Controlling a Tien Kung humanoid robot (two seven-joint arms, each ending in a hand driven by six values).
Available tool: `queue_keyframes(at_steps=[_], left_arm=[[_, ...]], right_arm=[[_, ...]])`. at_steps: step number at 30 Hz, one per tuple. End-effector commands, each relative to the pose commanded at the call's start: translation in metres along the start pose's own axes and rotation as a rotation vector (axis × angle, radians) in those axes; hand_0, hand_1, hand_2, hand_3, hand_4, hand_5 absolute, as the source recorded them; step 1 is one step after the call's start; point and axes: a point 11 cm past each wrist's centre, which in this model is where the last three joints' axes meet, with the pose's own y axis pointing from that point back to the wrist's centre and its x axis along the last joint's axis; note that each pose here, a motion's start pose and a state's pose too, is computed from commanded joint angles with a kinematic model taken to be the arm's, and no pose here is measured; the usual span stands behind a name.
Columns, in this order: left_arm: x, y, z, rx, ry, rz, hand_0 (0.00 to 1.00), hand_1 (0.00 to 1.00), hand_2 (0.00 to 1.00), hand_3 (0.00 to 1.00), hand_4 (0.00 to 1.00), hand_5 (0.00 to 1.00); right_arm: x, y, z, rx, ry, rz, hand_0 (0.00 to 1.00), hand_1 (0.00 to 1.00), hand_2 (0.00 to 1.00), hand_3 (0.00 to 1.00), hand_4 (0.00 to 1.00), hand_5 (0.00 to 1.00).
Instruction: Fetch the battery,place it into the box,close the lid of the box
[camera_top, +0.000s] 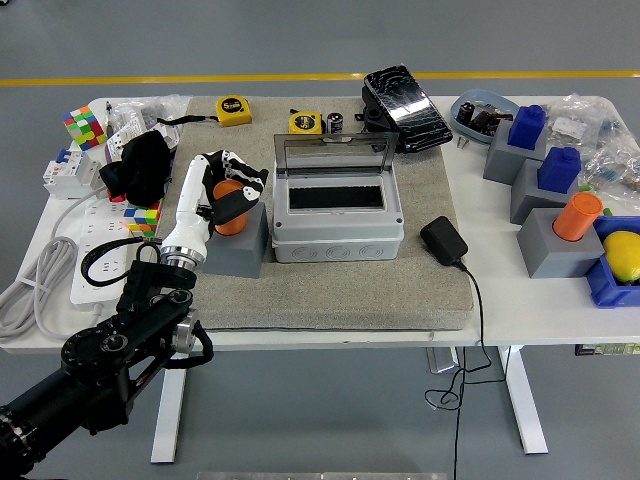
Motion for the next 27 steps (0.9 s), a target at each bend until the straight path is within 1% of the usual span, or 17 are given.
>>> queue_keyframes(at_steps=[1,3,6,10,20,21,26,27], left_arm=[[-0.002,-0.002,0.004,-0.012,-0.014,-0.011,0.247,0.31,0.386,0.295,0.726,0.002],[-0.004,-0.005,0.006,-0.016,-0.024,-0.018,0.234,0.31,0.375,0.293,0.707,0.002],[-0.002,-0.005,0.003,-0.005,-0.028,-0.014,0.234,0.31,0.375,0.293,0.707,0.002],[0.001,-0.003,-0.002,0.007,-0.033,-0.005,0.233,0.309,0.367,0.292,0.697,0.002],[0.01,-0.006,-0.001,0.004,-0.032,0.013,0.238,0.313,0.368,0.293,0.701,0.002],[0.01,-0.006,-0.001,0.005,-0.031,0.013,0.412,0.387,0.435,0.401,0.774,0.002],[0.011,-0.005,-0.004,0.014,-0.022,0.008,0.412,0.387,0.435,0.401,0.774,0.002],[0.011,-0.004,-0.004,0.017,-0.018,0.006,0.549,0.447,0.492,0.502,0.879,0.002]], right_arm=[[0.0,0.0,0.0,0.0,0.0,0.001,0.702,0.726,0.718,0.701,0.998,0.702],[0.001,0.0,0.0,0.0,-0.001,0.001,0.7,0.726,0.718,0.701,0.998,0.703],[0.0,0.0,-0.001,0.003,-0.002,0.0,0.7,0.726,0.718,0.701,0.998,0.703],[-0.001,0.0,0.0,0.001,-0.003,-0.001,0.703,0.726,0.718,0.701,0.998,0.703],[-0.001,0.0,0.001,0.001,-0.006,-0.002,0.702,0.726,0.718,0.701,0.998,0.703],[-0.001,0.0,0.0,0.001,-0.006,-0.003,0.702,0.726,0.718,0.701,0.998,0.703],[-0.001,0.0,0.0,0.003,-0.008,-0.004,0.702,0.726,0.718,0.701,0.998,0.703],[-0.001,0.0,0.0,0.002,-0.007,-0.004,0.702,0.726,0.718,0.7,0.998,0.703]])
